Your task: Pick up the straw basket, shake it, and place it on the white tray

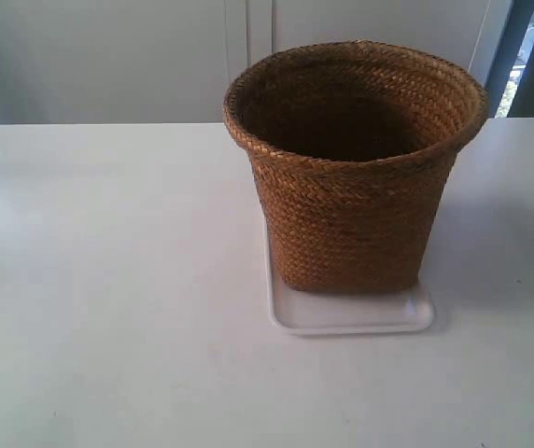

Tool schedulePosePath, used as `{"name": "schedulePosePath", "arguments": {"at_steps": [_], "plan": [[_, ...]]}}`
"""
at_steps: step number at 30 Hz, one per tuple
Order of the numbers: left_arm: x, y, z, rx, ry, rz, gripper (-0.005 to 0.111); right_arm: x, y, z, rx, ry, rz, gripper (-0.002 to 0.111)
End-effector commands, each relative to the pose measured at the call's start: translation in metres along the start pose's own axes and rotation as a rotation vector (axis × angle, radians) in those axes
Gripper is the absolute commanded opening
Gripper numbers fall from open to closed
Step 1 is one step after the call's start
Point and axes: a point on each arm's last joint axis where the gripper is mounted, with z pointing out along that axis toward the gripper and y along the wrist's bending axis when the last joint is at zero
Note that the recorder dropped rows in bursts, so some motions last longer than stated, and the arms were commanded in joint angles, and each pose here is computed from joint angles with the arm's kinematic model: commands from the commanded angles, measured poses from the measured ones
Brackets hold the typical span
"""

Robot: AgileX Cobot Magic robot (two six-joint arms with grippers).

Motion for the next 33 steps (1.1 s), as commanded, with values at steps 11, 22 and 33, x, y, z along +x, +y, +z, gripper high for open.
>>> {"name": "schedulePosePath", "arguments": {"at_steps": [11, 22, 33], "plan": [[0.001, 0.0, 0.0, -0.001, -0.004, -0.015, 0.0, 0.058, 0.012, -0.015, -0.037, -0.113, 0.023, 0.0], [0.001, 0.0, 0.0, -0.001, -0.004, -0.015, 0.0, 0.069, 0.005, -0.015, 0.056, -0.001, 0.116, 0.0], [0.001, 0.0, 0.0, -0.001, -0.004, -0.015, 0.0, 0.07, 0.003, -0.016, 0.105, 0.014, 0.088, 0.0]]}}
